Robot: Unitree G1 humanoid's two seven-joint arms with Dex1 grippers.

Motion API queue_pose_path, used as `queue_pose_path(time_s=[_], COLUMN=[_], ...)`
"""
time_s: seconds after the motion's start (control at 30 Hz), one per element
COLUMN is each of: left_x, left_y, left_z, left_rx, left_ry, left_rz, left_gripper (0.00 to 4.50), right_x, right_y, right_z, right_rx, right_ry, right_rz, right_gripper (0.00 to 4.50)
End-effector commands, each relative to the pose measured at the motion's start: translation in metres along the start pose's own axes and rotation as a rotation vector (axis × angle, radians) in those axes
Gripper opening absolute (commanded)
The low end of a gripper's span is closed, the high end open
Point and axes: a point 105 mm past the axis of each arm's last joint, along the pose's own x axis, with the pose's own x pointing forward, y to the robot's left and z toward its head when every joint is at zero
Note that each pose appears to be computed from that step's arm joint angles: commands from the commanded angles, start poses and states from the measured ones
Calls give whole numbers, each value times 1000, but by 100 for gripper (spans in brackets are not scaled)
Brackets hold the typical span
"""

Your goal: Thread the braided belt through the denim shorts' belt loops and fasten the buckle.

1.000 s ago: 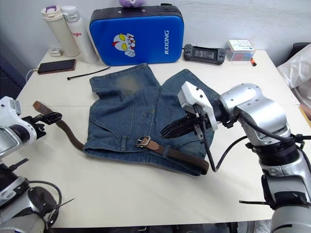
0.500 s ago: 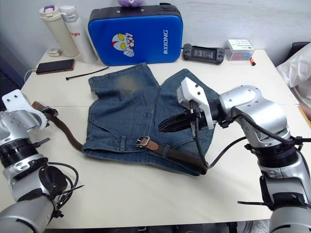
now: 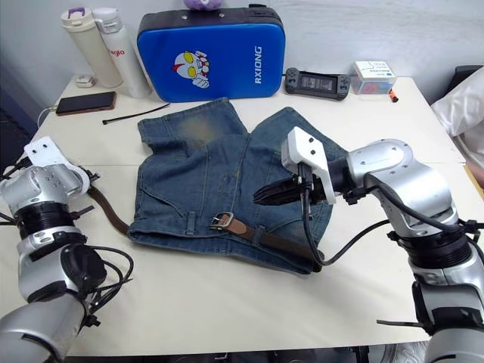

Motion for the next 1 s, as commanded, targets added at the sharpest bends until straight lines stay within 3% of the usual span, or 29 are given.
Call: queue_pose_path(time_s=[0.03,0.27,0.33,0.4,0.47,0.67,0.87,0.9,0.97,1.0], left_x=[-40,-101,-124,-143,-151,-183,-190,-191,-193,-194], left_y=[-44,-83,-94,-103,-108,-128,-143,-146,-149,-149], left_z=[57,65,62,45,25,-6,-3,-2,-2,-2], left_rx=[94,347,492,743,918,1102,1154,1150,1145,1142], left_ry=[-342,-550,-642,-713,-727,-753,-821,-830,-830,-832], left_rz=[-320,-705,-816,-918,-1001,-1280,-1313,-1326,-1349,-1357], left_gripper=[8,3,3,3,3,3,3,0,0,0], right_x=[-9,-9,-9,-7,-6,11,22,24,27,27], right_y=[-1,-2,-4,-11,-20,-34,-35,-35,-33,-34], right_z=[10,8,9,11,17,55,50,48,43,42], right_rx=[-65,-69,-74,-92,-153,-417,-487,-491,-486,-492], right_ry=[-12,-8,-10,-17,-35,-111,-52,-44,-26,-16], right_rz=[-36,-38,-44,-79,-124,-217,-185,-179,-160,-170], right_gripper=[0,0,0,0,0,0,0,65,133,190])
